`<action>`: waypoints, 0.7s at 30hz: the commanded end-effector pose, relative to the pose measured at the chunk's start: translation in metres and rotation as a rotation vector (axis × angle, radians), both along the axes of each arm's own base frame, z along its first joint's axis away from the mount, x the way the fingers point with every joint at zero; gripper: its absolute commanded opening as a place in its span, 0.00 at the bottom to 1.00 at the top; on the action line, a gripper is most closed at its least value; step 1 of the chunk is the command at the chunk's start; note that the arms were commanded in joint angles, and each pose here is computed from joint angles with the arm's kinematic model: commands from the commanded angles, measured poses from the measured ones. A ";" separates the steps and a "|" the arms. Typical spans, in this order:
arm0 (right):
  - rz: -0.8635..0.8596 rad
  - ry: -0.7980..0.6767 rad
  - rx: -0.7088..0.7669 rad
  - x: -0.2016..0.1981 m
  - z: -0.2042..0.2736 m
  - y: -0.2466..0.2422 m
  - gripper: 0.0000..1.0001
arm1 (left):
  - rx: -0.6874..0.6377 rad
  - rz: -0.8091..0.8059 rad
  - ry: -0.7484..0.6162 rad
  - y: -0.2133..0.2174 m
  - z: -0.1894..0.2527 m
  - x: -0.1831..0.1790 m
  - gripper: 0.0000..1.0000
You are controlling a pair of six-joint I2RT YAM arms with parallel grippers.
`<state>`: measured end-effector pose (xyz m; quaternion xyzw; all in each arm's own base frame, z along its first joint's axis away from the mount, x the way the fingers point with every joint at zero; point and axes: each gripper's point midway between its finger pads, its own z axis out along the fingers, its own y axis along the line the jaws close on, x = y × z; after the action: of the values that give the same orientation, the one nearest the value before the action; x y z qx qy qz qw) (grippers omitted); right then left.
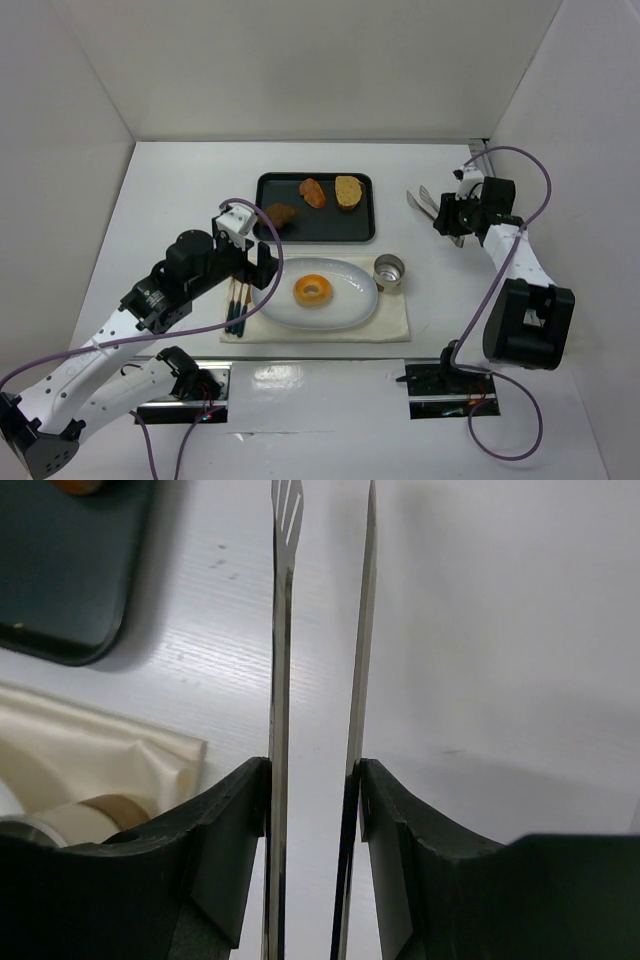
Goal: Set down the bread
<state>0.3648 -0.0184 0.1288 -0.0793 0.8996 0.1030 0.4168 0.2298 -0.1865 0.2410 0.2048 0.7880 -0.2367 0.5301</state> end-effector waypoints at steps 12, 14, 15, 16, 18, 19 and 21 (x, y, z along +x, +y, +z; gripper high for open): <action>-0.212 0.118 -0.162 0.022 -0.064 -0.052 0.53 | -0.022 -0.023 -0.062 -0.002 0.014 0.001 1.00; -0.203 0.172 -0.174 0.017 -0.077 -0.054 0.53 | -0.022 -0.023 -0.062 -0.002 0.014 0.001 1.00; -0.195 0.180 -0.181 0.017 -0.080 -0.054 0.54 | -0.022 -0.023 -0.062 -0.002 0.014 0.001 1.00; -0.193 0.193 -0.192 0.014 -0.082 -0.055 0.56 | -0.022 -0.023 -0.062 -0.002 0.014 0.001 1.00; -0.186 0.212 -0.187 0.010 -0.087 -0.056 0.59 | -0.024 -0.031 -0.060 -0.004 0.015 0.000 1.00; -0.184 0.223 -0.186 0.008 -0.088 -0.056 0.64 | -0.024 -0.031 -0.060 -0.004 0.015 0.000 1.00; -0.176 0.233 -0.176 0.005 -0.089 -0.053 0.66 | -0.024 -0.031 -0.060 -0.004 0.015 0.000 1.00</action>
<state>0.3677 -0.0681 0.0325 -0.0167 0.9524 0.0020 0.3044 0.2289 -0.1875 0.2411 0.2068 0.7874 -0.2394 0.5291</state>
